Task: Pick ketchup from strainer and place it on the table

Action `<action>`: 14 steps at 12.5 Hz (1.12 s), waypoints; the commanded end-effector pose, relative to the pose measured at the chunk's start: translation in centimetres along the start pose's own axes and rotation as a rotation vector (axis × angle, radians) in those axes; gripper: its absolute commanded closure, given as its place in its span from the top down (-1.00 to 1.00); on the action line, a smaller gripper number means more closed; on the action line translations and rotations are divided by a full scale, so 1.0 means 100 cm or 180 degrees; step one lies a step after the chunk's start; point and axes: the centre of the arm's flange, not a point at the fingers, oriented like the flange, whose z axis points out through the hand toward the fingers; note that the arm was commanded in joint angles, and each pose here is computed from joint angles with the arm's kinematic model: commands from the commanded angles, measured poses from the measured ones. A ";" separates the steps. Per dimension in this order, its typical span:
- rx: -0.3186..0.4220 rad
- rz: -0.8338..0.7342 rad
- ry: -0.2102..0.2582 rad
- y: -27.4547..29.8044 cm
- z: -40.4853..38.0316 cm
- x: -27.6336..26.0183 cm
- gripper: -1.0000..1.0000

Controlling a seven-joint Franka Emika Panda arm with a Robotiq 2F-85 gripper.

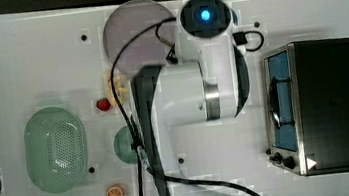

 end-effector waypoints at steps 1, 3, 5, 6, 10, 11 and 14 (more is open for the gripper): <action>0.0022 -0.0408 0.0033 -0.024 0.035 -0.035 0.18; 0.0046 -0.0421 0.0023 -0.017 0.072 -0.047 0.18; 0.0005 -0.0492 0.0011 -0.009 0.103 -0.059 0.18; -0.0022 -0.0543 -0.0004 -0.007 0.117 -0.065 0.24; -0.0091 -0.0673 0.0024 -0.005 0.138 -0.067 1.00; -0.0059 -0.0651 0.0142 -0.007 0.120 -0.059 1.00; -0.0005 -0.0578 0.0643 -0.013 0.030 -0.035 1.00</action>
